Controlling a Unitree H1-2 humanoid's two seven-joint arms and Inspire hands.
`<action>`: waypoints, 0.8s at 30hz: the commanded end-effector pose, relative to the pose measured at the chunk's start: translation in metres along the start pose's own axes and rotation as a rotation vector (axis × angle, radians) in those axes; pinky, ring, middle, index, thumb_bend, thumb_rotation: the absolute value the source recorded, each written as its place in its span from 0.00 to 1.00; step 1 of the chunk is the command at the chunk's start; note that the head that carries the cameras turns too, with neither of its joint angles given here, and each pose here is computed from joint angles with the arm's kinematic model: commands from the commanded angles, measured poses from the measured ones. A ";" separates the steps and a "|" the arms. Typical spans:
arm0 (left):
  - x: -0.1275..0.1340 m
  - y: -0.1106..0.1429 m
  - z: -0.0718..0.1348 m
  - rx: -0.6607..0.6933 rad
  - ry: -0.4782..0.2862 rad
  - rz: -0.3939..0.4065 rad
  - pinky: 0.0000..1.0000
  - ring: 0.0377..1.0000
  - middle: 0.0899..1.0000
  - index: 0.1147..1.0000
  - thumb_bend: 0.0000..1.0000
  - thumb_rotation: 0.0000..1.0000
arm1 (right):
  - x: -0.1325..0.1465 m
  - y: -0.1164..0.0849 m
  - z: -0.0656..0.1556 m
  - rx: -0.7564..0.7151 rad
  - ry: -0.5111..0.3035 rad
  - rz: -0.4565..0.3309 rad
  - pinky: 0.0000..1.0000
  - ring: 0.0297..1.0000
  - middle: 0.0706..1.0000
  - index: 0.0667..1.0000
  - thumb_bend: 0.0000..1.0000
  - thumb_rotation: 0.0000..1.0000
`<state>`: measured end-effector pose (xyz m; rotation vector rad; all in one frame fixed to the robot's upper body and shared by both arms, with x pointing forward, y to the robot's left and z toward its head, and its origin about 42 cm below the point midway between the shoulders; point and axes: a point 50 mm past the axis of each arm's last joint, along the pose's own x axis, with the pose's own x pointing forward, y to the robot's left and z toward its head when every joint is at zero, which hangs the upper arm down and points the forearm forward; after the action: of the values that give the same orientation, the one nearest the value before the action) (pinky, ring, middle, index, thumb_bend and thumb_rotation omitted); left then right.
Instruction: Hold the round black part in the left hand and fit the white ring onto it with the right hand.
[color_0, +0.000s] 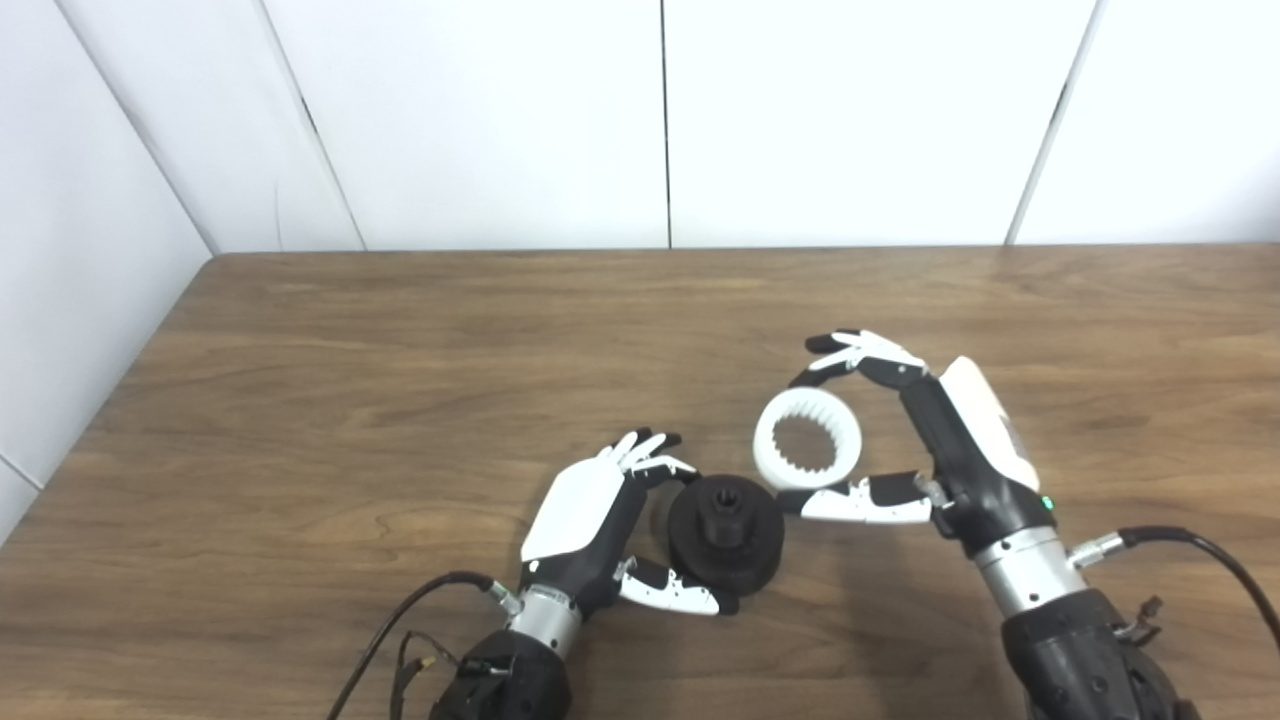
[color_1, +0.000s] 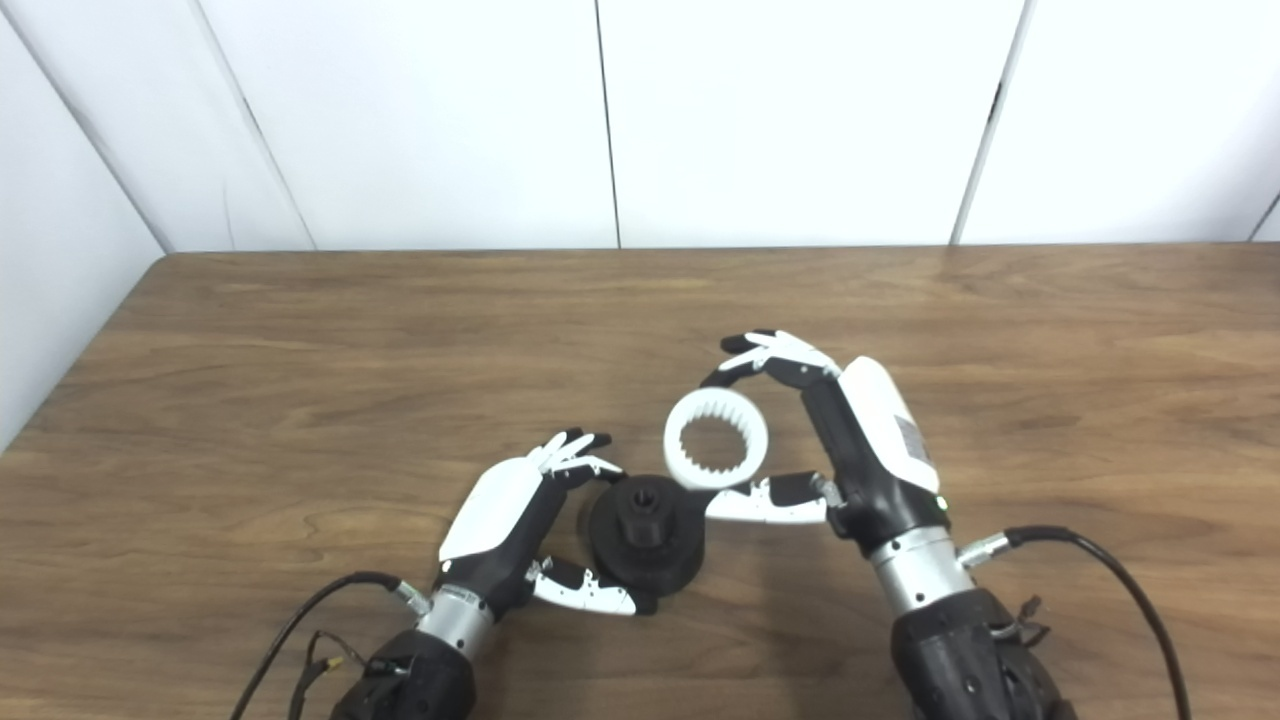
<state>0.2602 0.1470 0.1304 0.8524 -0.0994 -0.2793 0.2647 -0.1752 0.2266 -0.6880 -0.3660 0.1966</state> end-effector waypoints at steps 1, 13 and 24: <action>0.003 -0.002 -0.001 0.028 -0.001 -0.015 0.96 0.98 0.92 0.54 0.91 0.28 | 0.006 -0.001 0.012 -0.004 -0.066 -0.024 0.90 0.86 0.78 0.45 0.52 0.14; 0.002 -0.002 0.001 0.030 0.001 -0.020 0.96 0.98 0.92 0.54 0.92 0.28 | 0.007 0.030 0.000 0.014 0.035 0.042 0.99 0.88 0.78 0.45 0.52 0.14; 0.001 -0.002 0.001 0.033 0.001 -0.020 0.95 0.98 0.92 0.54 0.92 0.27 | 0.014 0.046 -0.007 0.003 0.065 0.085 1.00 0.88 0.79 0.45 0.52 0.15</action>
<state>0.2600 0.1461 0.1305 0.8616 -0.1003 -0.2797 0.2703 -0.1420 0.1861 -0.6921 -0.2340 0.2731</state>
